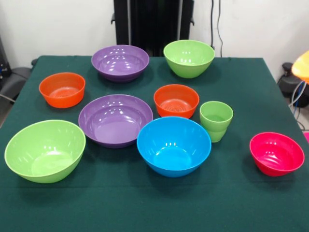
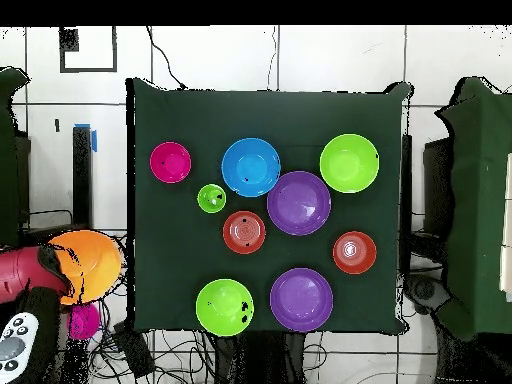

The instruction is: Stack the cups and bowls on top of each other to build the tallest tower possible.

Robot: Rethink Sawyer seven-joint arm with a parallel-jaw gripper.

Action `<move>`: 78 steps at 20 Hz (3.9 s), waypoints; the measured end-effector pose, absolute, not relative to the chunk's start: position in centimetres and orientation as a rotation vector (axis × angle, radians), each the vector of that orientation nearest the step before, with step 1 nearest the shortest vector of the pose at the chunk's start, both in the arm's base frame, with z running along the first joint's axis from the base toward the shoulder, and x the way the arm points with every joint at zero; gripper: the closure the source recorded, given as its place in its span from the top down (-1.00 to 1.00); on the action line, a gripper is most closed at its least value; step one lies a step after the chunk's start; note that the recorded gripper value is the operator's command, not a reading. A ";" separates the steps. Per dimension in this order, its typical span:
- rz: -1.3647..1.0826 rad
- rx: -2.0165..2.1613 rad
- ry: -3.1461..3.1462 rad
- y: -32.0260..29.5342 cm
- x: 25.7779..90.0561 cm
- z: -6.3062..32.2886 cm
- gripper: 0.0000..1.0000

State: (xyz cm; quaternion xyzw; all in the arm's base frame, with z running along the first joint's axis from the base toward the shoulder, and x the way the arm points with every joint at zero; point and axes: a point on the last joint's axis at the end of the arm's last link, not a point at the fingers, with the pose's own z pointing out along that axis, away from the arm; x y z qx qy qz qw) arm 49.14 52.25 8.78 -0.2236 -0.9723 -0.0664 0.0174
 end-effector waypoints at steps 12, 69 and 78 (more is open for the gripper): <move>-0.169 -0.746 -3.045 50.3 49.9 4.2 -1.00; -0.373 -1.310 -2.720 47.0 55.9 4.4 -1.00; -0.410 -1.273 -2.689 35.9 58.5 9.9 -1.00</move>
